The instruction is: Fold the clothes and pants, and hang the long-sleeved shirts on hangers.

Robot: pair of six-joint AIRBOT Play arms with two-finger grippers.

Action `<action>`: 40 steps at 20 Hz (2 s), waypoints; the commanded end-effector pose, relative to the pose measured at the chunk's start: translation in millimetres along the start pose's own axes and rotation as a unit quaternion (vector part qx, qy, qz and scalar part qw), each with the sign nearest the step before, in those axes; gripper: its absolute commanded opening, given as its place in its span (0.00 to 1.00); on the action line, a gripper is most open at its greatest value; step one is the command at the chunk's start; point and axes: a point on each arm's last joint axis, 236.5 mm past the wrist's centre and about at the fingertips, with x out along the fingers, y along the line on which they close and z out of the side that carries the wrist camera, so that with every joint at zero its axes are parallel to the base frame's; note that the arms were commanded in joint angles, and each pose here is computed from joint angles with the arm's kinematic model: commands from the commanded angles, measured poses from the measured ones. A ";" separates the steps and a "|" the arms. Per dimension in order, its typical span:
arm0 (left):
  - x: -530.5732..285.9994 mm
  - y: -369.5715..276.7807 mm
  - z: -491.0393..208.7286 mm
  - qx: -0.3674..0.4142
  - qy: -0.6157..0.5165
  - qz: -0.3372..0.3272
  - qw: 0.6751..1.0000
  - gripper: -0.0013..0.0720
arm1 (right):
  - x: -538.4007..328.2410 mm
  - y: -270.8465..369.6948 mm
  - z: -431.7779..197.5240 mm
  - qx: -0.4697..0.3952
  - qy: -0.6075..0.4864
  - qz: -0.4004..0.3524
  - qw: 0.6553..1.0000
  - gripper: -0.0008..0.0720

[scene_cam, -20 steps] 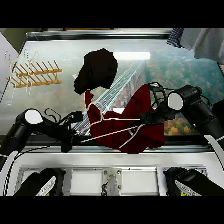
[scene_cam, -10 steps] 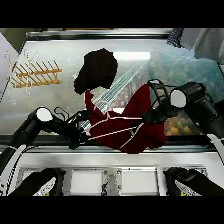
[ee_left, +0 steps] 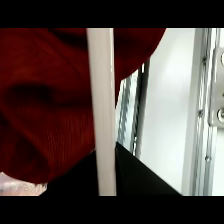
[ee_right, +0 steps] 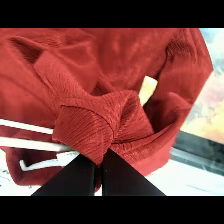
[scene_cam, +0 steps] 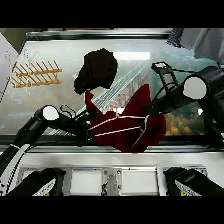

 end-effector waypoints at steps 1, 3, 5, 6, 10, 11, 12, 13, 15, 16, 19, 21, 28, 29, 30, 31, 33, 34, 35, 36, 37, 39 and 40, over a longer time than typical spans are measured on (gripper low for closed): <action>-2.0 7.3 22.4 -0.037 -0.055 -0.004 0.998 0.04 | -13.7 16.6 3.6 -0.020 -0.014 0.014 1.000 0.05; -0.1 9.5 24.8 -0.058 -0.070 -0.018 0.996 0.04 | -13.5 21.0 3.5 -0.026 -0.015 0.017 0.999 0.05; 3.1 10.4 24.8 -0.064 -0.072 -0.025 0.995 0.04 | -13.6 26.6 7.5 -0.033 -0.025 0.021 0.999 0.05; 5.9 8.7 24.4 -0.054 -0.069 -0.029 0.996 0.04 | -13.8 30.7 11.3 -0.037 -0.035 0.025 0.998 0.05; 18.4 0.0 30.0 -0.029 -0.061 -0.038 0.997 0.04 | -15.8 53.9 24.5 -0.060 -0.072 0.043 0.995 0.05; 19.9 1.2 31.9 -0.026 -0.062 -0.033 0.997 0.04 | -15.9 62.5 25.9 -0.069 -0.078 0.051 0.993 0.05; 21.0 2.8 33.2 -0.024 -0.063 -0.028 0.997 0.04 | -16.2 70.7 26.3 -0.076 -0.083 0.058 0.992 0.05; 21.4 3.3 33.7 -0.023 -0.063 -0.026 0.997 0.04 | -17.5 83.0 26.6 -0.086 -0.090 0.071 0.990 0.05; 21.4 3.3 33.7 -0.023 -0.063 -0.026 0.997 0.04 | -18.8 105.7 25.8 -0.100 -0.096 0.100 0.985 0.05; 21.4 3.2 33.6 -0.023 -0.063 -0.026 0.997 0.04 | -17.9 115.4 25.3 -0.104 -0.096 0.113 0.983 0.05; 21.4 3.2 33.6 -0.023 -0.063 -0.026 0.997 0.04 | -11.2 138.6 20.2 -0.118 -0.085 0.137 0.980 0.05; 21.4 3.2 33.7 -0.024 -0.063 -0.026 0.997 0.04 | -5.3 149.6 16.5 -0.127 -0.076 0.145 0.978 0.05; 21.4 2.4 33.4 -0.023 -0.062 -0.028 0.997 0.04 | -2.4 153.2 13.6 -0.133 -0.070 0.146 0.978 0.07; 21.4 2.3 33.4 -0.023 -0.062 -0.028 0.997 0.04 | -2.2 152.7 12.5 -0.133 -0.068 0.145 0.978 0.07; 21.4 2.2 33.3 -0.023 -0.062 -0.028 0.997 0.04 | -2.0 151.5 10.1 -0.135 -0.062 0.143 0.979 0.08; 21.4 2.3 33.4 -0.023 -0.062 -0.028 0.997 0.04 | -2.4 149.5 7.0 -0.135 -0.055 0.140 0.979 0.28; 21.4 2.4 33.4 -0.023 -0.062 -0.028 0.997 0.04 | -4.9 142.4 1.7 -0.151 -0.042 0.132 0.979 0.86; 21.4 2.3 33.4 -0.023 -0.062 -0.028 0.997 0.04 | -7.8 137.7 -0.4 -0.160 -0.035 0.128 0.978 0.90; 21.4 2.2 33.3 -0.023 -0.062 -0.028 0.997 0.04 | -12.7 131.0 -2.9 -0.170 -0.027 0.123 0.977 0.90; 21.4 2.2 33.3 -0.023 -0.062 -0.028 0.997 0.04 | -18.4 124.5 -5.3 -0.181 -0.019 0.120 0.976 0.90; 21.4 2.4 33.3 -0.023 -0.062 -0.028 0.997 0.04 | -25.5 116.3 -6.6 -0.189 -0.013 0.118 0.975 0.90; 21.4 2.4 33.3 -0.023 -0.062 -0.028 0.997 0.04 | -40.0 104.0 -7.0 -0.210 -0.007 0.129 0.969 0.90; 21.4 2.4 33.3 -0.023 -0.062 -0.028 0.997 0.04 | -46.1 99.8 -7.4 -0.224 -0.005 0.143 0.964 0.90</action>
